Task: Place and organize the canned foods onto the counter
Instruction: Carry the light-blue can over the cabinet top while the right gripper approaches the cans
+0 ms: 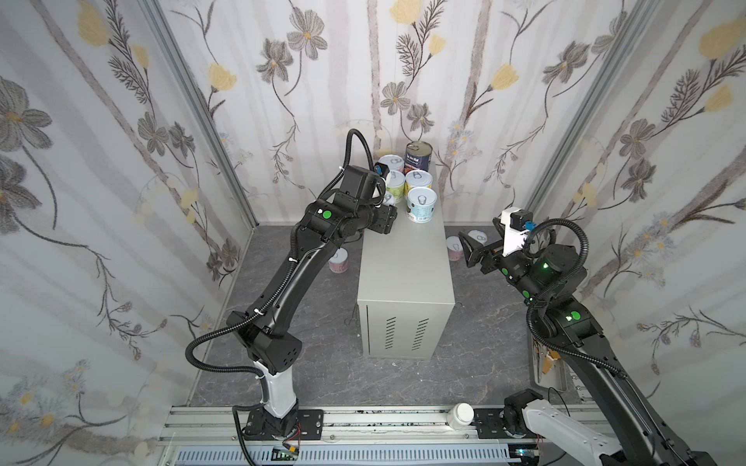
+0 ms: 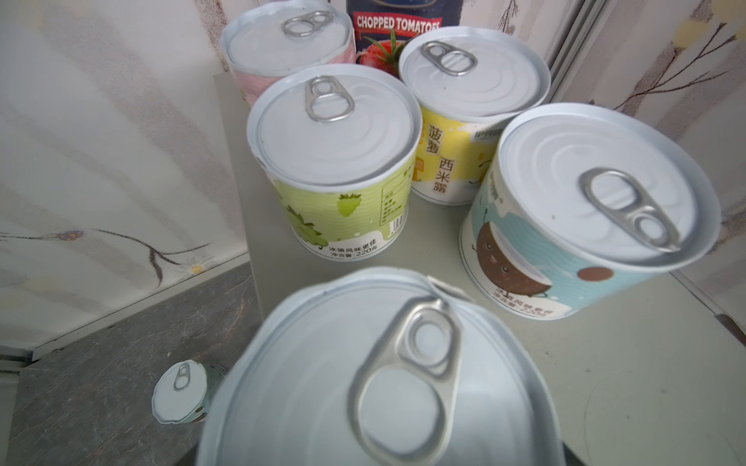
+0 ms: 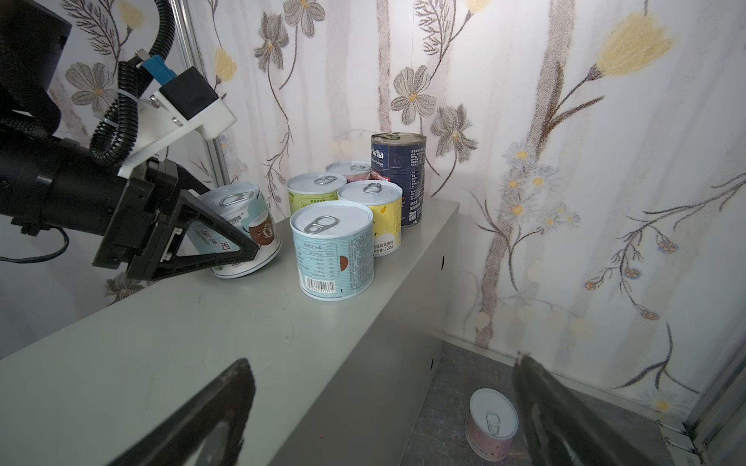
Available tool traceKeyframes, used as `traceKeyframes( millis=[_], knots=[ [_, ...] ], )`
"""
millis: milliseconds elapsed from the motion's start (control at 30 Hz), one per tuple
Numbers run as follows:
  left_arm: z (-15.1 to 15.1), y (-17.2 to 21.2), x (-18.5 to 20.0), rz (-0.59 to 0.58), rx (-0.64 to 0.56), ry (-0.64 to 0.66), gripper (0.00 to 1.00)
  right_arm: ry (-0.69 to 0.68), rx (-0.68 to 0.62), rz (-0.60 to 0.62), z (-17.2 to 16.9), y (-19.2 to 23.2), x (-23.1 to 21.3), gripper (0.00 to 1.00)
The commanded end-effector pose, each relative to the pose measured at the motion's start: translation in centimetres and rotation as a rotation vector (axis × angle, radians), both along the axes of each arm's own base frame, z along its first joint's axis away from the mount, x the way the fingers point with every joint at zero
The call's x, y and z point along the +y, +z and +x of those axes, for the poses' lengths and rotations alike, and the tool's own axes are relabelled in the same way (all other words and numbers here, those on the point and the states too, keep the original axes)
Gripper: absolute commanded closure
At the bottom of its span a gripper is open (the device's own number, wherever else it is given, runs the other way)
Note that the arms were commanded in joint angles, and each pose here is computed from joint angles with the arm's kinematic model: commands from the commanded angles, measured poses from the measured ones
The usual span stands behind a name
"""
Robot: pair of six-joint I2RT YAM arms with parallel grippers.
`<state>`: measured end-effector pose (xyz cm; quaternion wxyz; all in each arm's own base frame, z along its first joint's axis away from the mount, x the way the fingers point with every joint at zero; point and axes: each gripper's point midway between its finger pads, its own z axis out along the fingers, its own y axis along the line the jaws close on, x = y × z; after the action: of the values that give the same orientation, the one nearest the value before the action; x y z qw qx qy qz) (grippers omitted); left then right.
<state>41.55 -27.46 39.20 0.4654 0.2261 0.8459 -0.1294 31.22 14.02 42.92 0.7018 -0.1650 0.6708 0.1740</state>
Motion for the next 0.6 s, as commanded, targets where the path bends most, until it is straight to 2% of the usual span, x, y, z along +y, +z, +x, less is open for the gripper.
traceKeyframes(
  millis=[0,167,567],
  knots=[
    [0.2,0.6,-0.2,0.005,-0.029,-0.004,0.35,0.0,-0.021,0.007,-0.1,0.4,0.0,0.0],
    [0.7,0.3,-0.2,0.01,-0.025,0.01,0.3,-0.005,-0.021,0.003,-0.1,0.4,-0.1,0.0],
    [1.5,-0.4,-0.9,0.004,-0.025,0.008,0.26,-0.021,-0.019,-0.008,-0.3,0.3,-0.5,0.0]
  ],
)
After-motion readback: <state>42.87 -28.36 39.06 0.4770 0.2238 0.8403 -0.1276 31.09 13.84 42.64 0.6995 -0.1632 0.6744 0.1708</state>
